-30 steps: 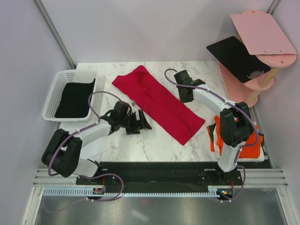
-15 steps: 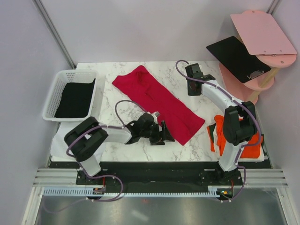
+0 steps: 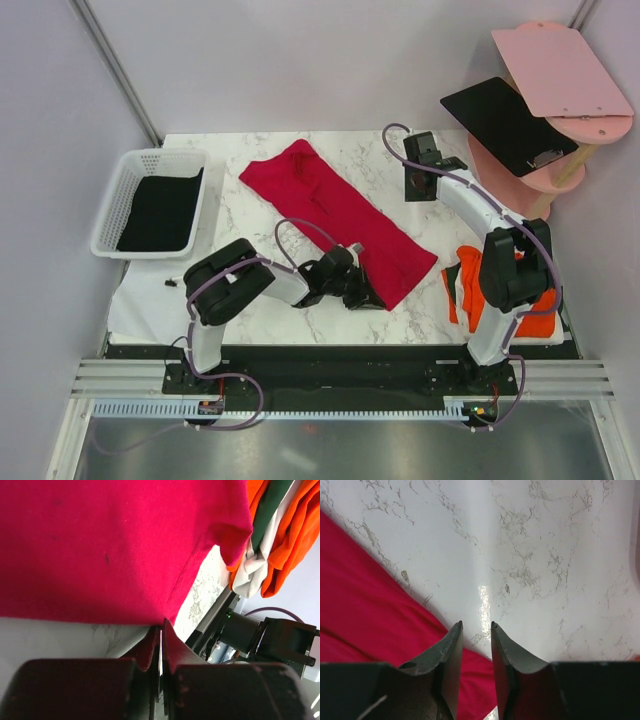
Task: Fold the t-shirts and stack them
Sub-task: Rotate the tshirt 90 degrees
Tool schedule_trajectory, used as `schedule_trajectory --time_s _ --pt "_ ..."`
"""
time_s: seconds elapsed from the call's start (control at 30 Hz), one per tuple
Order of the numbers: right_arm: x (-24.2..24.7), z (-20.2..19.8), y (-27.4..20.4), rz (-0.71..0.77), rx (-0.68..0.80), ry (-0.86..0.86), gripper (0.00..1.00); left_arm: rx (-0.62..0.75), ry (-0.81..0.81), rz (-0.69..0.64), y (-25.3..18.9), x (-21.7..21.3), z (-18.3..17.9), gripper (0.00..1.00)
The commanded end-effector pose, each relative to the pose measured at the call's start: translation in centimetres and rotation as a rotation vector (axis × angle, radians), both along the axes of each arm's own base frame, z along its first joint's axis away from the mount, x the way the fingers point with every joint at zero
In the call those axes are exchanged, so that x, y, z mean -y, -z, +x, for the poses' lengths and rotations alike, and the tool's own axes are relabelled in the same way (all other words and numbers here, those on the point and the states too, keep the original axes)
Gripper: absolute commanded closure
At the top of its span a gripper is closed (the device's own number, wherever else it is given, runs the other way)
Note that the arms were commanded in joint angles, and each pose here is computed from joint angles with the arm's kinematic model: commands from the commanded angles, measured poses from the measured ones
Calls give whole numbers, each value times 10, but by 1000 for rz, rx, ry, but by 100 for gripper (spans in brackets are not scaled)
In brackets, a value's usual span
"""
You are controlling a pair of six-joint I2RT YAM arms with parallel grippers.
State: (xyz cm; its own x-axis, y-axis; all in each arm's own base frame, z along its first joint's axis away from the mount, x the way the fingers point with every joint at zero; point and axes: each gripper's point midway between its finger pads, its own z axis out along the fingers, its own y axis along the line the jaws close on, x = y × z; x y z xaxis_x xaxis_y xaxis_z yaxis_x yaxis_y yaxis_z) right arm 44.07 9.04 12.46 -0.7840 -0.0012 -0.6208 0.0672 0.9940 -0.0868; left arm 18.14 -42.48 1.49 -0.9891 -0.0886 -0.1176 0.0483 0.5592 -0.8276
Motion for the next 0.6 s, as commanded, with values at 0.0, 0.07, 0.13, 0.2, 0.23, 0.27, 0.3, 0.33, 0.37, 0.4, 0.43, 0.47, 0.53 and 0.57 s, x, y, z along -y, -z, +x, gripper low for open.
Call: schedule_trajectory --time_s 0.0,0.07,0.13,0.2,0.23,0.27,0.3,0.33,0.37,0.4,0.43,0.47,0.53,0.57 --pt "-7 9 -23 50 69 -23 63 -34 -44 189 43 -34 -10 98" --pt "-10 8 -14 60 47 -39 63 -33 -45 220 47 -44 -14 98" --pt "-14 8 -7 69 32 -49 62 -21 -53 246 44 -54 -16 98" --pt "-17 8 -3 82 23 -62 62 0 -62 262 38 -62 -17 98" --pt "-19 8 -2 91 20 -70 62 10 -56 272 36 -66 -18 98" --pt "-22 9 -2 101 20 -77 61 9 -61 304 38 -74 -20 98" --pt "-24 9 0 108 13 -83 61 4 -57 328 40 -82 -25 98" --pt "-25 11 0 114 17 -85 61 25 -59 317 29 -84 -23 98" --pt "-30 12 0 135 18 -97 60 21 -63 343 30 -92 -26 98" --pt "-33 13 4 150 13 -104 60 18 -64 356 31 -101 -31 98" --pt "-37 13 6 166 8 -112 59 31 -68 339 21 -103 -33 98" --pt "-50 17 6 223 20 -152 59 32 -72 341 18 -107 -35 98" --pt "-66 22 18 288 7 -191 58 6 -75 380 22 -126 -48 98" --pt "-74 30 19 320 28 -206 57 22 -84 363 11 -129 -49 98"
